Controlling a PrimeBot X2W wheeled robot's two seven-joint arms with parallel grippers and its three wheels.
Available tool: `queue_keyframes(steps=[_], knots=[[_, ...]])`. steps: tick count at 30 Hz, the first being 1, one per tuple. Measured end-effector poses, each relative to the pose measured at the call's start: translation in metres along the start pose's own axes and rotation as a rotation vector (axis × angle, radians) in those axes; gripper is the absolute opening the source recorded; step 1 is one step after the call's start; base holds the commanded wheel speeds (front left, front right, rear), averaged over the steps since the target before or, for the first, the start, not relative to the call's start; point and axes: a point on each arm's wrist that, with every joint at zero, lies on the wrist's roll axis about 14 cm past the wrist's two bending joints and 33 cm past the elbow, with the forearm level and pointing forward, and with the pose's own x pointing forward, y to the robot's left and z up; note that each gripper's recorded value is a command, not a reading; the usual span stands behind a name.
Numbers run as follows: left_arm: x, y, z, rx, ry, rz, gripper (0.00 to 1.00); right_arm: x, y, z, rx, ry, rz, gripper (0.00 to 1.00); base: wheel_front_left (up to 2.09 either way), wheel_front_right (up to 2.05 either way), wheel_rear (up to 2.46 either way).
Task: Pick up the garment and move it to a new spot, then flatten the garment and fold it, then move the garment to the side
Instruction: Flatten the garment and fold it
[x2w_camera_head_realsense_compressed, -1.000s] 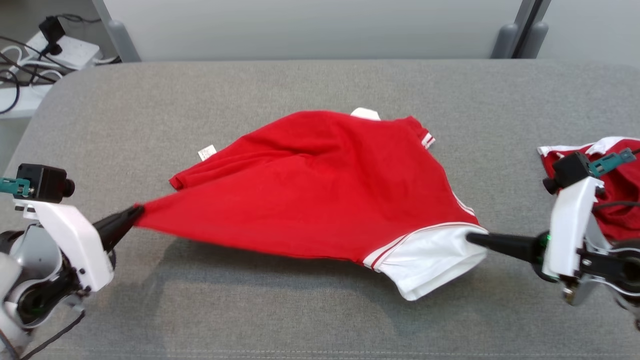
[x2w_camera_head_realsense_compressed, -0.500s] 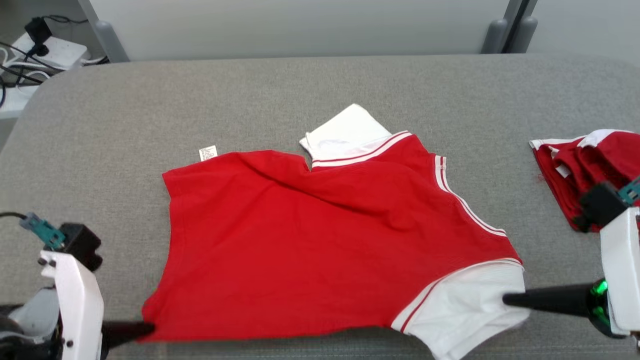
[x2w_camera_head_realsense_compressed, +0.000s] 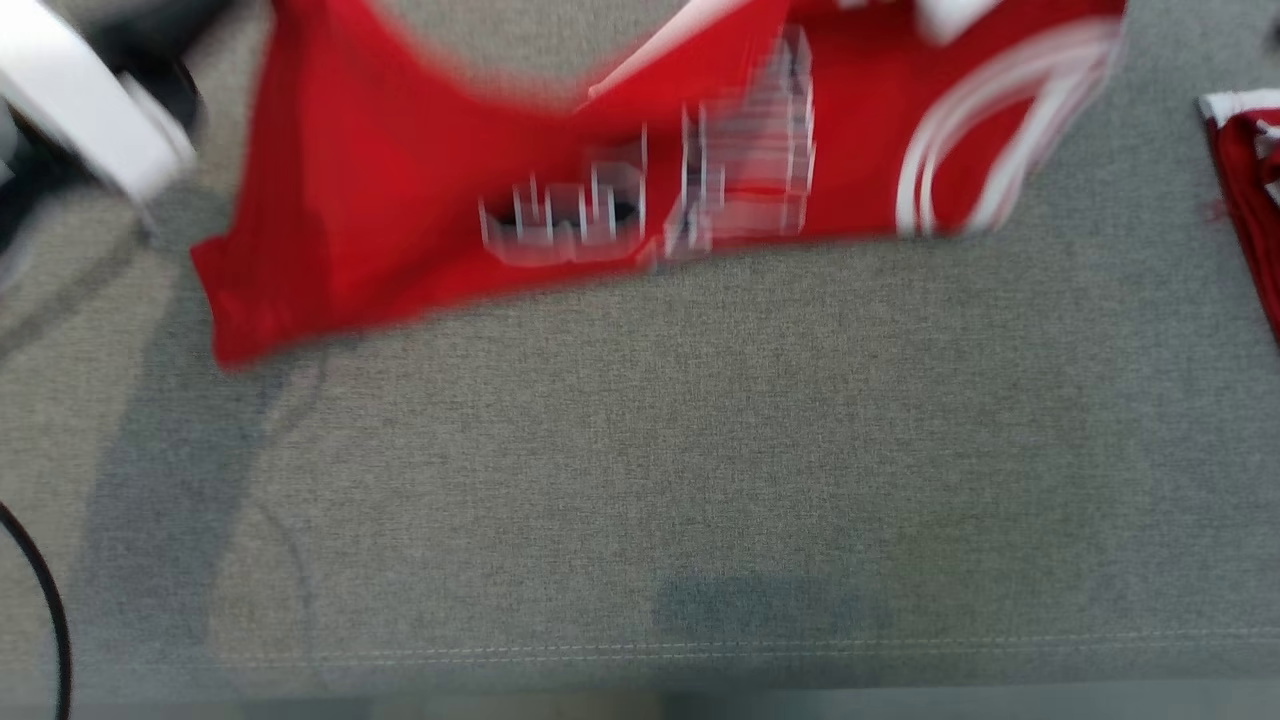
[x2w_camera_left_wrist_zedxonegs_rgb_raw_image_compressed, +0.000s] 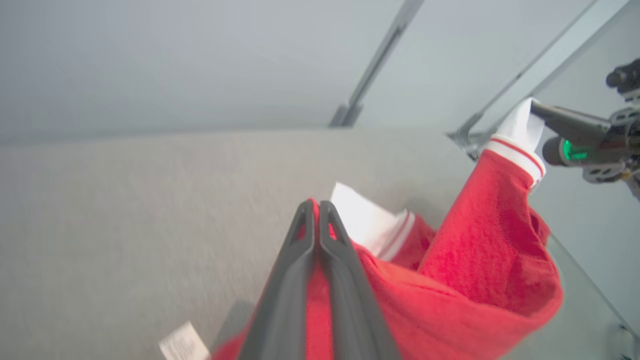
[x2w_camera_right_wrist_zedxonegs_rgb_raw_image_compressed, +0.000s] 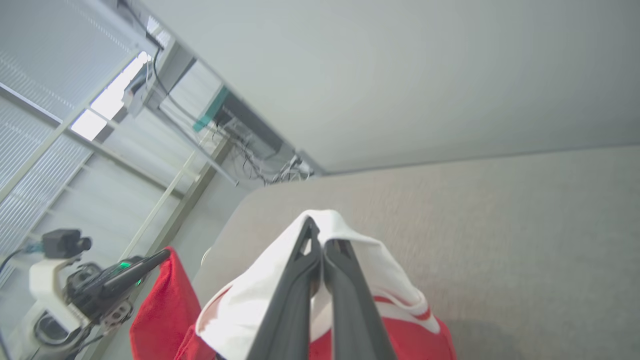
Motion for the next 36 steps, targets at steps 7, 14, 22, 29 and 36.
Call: queue_keyframes(steps=[7,14,22,29,36], knots=[[0.027,0.012,0.135,0.307,-0.545,0.045,0.00,0.019,-0.028,0.139,-0.118,-0.502,-0.171,0.00,0.00,0.00,0.00],[0.052,0.050,0.071,0.260,-0.432,0.079,0.00,0.035,-0.049,0.099,-0.032,-0.352,-0.187,0.00,0.00,0.00,0.00],[0.039,0.078,-0.075,0.088,-0.151,0.149,0.00,-0.003,-0.086,-0.086,0.274,0.247,-0.192,0.00,0.00,0.00,0.00],[-0.002,0.076,-0.095,-0.008,-0.167,0.221,0.00,-0.069,-0.075,-0.136,0.369,0.353,-0.172,0.00,0.00,0.00,0.00],[-0.042,0.060,-0.107,-0.048,-0.222,0.270,0.00,-0.101,-0.052,-0.151,0.404,0.302,-0.156,0.00,0.00,0.00,0.00]])
